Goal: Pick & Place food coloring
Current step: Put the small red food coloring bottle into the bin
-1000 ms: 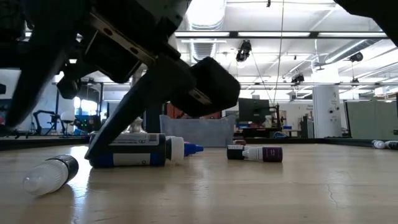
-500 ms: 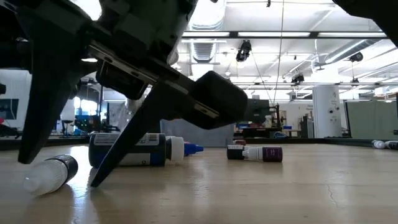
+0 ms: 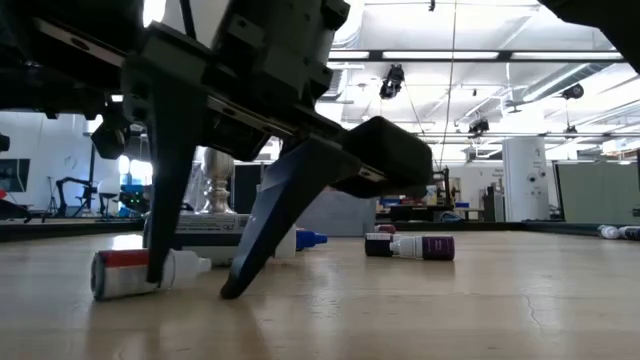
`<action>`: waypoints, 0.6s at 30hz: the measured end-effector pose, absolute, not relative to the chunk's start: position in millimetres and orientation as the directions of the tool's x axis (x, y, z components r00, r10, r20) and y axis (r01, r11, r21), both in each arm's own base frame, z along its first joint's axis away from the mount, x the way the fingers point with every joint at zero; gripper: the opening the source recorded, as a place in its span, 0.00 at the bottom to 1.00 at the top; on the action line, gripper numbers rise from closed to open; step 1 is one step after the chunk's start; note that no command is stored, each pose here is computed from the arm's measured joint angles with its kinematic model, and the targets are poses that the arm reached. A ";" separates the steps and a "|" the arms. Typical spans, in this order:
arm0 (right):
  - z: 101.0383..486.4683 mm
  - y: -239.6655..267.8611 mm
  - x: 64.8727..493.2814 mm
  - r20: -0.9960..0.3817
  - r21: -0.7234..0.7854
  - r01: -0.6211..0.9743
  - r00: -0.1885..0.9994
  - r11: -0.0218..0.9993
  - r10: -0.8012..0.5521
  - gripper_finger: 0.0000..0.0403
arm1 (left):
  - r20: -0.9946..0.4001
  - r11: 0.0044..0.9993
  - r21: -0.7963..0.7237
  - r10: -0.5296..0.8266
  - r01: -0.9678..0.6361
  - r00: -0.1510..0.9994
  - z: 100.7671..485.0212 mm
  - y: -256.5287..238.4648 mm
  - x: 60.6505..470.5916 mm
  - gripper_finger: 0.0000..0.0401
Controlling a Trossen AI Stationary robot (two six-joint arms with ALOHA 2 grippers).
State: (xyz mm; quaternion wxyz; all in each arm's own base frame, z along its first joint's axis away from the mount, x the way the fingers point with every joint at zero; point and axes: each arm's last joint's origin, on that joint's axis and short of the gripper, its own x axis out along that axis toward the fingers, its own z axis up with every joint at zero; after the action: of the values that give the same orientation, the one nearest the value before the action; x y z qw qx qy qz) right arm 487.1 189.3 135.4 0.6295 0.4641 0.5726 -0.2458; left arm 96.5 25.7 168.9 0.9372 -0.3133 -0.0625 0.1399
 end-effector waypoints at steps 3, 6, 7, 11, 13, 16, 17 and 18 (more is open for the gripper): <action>136.9 185.2 487.7 -0.950 0.309 0.765 0.222 0.565 0.218 0.31 | 0.029 0.764 -0.605 0.302 -0.223 0.953 169.0 25.7 96.5 0.21; 139.0 182.3 487.3 -0.951 0.308 0.645 0.214 0.700 0.222 0.30 | 0.030 0.764 -0.605 0.302 -0.223 0.953 169.0 25.7 96.5 0.21; 140.6 181.3 486.5 -0.951 0.310 0.608 0.204 0.731 0.233 0.30 | 0.030 0.764 -0.605 0.302 -0.223 0.953 169.0 25.7 96.5 0.21; 146.3 171.5 481.2 -0.951 0.298 0.605 0.119 0.739 0.285 0.30 | 0.029 0.764 -0.605 0.301 -0.223 0.953 168.9 25.7 96.5 0.21; 152.6 165.5 483.6 -0.937 0.324 0.665 0.131 0.673 0.323 0.30 | 0.030 0.764 -0.605 0.302 -0.223 0.953 169.0 25.7 96.5 0.21; 167.4 157.5 488.0 -0.919 0.361 0.755 0.189 0.547 0.346 0.30 | 0.029 0.764 -0.605 0.301 -0.223 0.953 168.9 25.7 96.5 0.21; 172.7 155.4 490.3 -0.909 0.383 0.773 0.217 0.505 0.356 0.30 | 0.029 0.764 -0.605 0.301 -0.223 0.953 168.9 25.7 96.5 0.21; 175.5 153.9 492.2 -0.902 0.397 0.788 0.238 0.470 0.361 0.31 | 0.030 0.764 -0.605 0.302 -0.223 0.953 169.0 25.7 96.5 0.21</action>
State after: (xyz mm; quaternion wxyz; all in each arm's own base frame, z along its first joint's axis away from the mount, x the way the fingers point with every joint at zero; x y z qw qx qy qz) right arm 492.2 153.9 175.5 0.6195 0.4850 0.5927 -0.1723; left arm 96.5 25.7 169.0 0.9372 -0.3133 -0.0626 0.1400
